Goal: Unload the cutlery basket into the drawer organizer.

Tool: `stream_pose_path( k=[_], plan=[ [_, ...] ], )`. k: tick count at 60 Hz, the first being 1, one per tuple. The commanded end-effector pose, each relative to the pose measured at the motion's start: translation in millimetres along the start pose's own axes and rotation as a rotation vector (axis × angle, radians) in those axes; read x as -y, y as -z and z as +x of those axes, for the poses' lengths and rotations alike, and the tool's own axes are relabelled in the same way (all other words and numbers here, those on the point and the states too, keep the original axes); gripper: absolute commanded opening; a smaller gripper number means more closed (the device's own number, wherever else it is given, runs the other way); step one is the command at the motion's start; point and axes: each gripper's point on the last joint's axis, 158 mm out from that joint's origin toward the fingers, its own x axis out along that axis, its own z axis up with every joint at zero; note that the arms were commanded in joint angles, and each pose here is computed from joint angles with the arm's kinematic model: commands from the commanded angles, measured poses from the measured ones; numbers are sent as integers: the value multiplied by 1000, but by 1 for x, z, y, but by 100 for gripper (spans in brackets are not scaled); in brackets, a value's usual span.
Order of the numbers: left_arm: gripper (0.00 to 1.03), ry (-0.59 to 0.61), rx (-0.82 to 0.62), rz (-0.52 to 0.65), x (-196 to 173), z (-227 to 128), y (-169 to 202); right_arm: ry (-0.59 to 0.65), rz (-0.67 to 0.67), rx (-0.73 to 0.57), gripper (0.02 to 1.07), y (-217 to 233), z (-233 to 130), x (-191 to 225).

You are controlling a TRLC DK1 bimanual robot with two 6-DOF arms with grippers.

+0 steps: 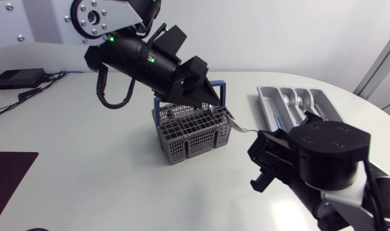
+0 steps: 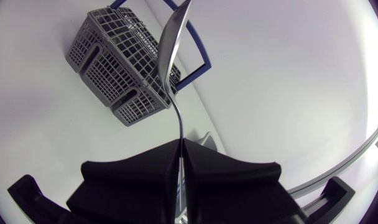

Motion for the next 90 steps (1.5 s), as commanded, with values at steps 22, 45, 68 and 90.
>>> stream_pose_path(
  k=[22,45,68,90],
  plan=[
    [90,-66,-39,-72,-14,20,-6,165,-173,-79,7,-9,15,-7],
    [69,-62,-111,-99,-16,40,11,233,-170,-93,7,-16,15,5],
    [59,-54,-137,-123,-14,53,8,239,-170,-91,7,-18,15,4],
    [38,-52,-138,-139,-13,52,8,252,-176,-96,7,-19,18,4]
  ],
)
